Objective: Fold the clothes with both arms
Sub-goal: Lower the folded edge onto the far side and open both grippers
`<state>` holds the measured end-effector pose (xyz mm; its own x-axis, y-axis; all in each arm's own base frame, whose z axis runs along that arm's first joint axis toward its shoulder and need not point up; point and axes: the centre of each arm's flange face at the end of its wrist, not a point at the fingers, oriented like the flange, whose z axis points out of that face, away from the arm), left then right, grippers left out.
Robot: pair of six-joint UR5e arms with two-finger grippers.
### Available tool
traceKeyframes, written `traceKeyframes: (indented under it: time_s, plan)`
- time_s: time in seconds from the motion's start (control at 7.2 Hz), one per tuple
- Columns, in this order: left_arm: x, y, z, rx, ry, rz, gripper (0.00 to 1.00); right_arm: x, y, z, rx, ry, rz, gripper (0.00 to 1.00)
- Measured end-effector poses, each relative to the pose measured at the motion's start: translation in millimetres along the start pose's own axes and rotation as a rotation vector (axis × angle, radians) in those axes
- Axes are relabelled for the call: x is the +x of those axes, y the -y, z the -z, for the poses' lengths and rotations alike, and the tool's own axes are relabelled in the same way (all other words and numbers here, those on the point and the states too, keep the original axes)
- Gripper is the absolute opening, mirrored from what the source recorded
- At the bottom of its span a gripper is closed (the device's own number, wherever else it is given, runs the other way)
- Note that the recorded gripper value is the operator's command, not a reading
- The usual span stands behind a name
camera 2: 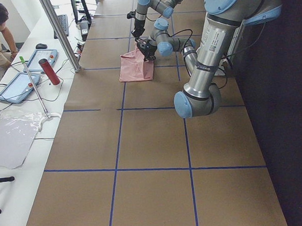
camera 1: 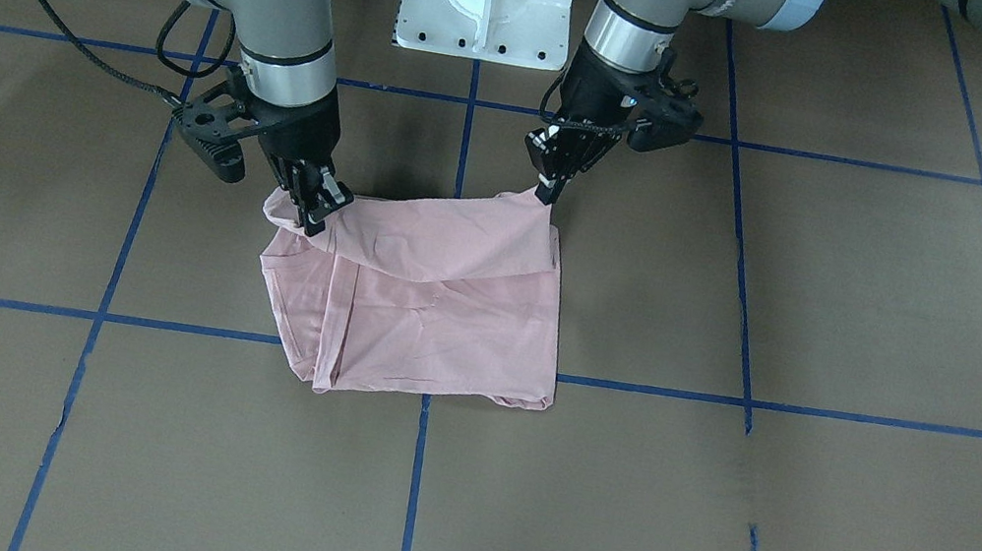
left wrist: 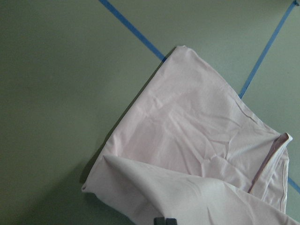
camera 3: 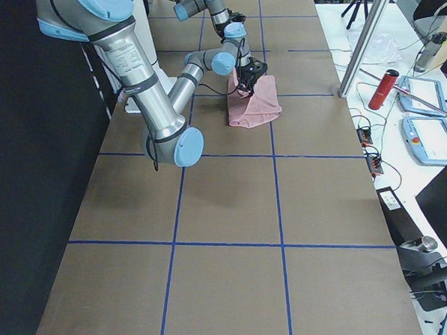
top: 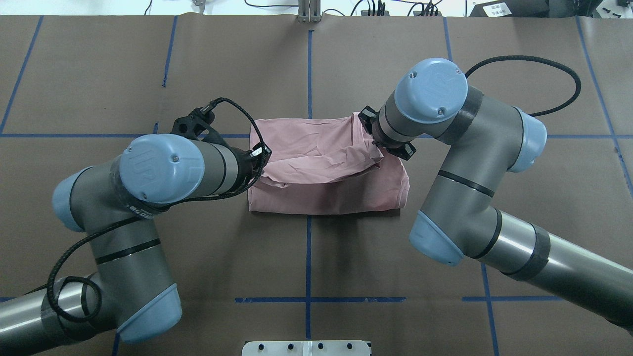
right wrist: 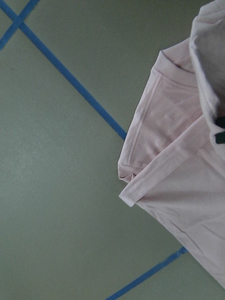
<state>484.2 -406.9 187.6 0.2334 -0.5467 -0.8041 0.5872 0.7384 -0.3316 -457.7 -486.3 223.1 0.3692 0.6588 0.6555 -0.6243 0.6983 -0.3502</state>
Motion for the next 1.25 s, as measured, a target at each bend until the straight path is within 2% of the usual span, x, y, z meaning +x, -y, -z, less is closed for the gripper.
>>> traceKeyframes:
  time_s: [0.28, 0.69, 1.11, 1.25]
  plan:
    - [8, 9, -27, 0.033, -0.018, -0.026, 0.00, -25, 12, -24, 0.012, -0.002, -0.012, 0.00]
    - [13, 26, -30, 0.059, -0.023, -0.058, 0.00, -55, 27, -32, 0.015, -0.004, -0.024, 0.00]
    - [13, 42, -35, 0.084, -0.012, -0.078, 0.00, -71, 47, -59, -0.001, 0.016, -0.026, 0.00]
    - [9, 50, -48, 0.097, 0.006, -0.090, 0.18, -78, 49, -69, 0.002, 0.002, -0.026, 0.15]
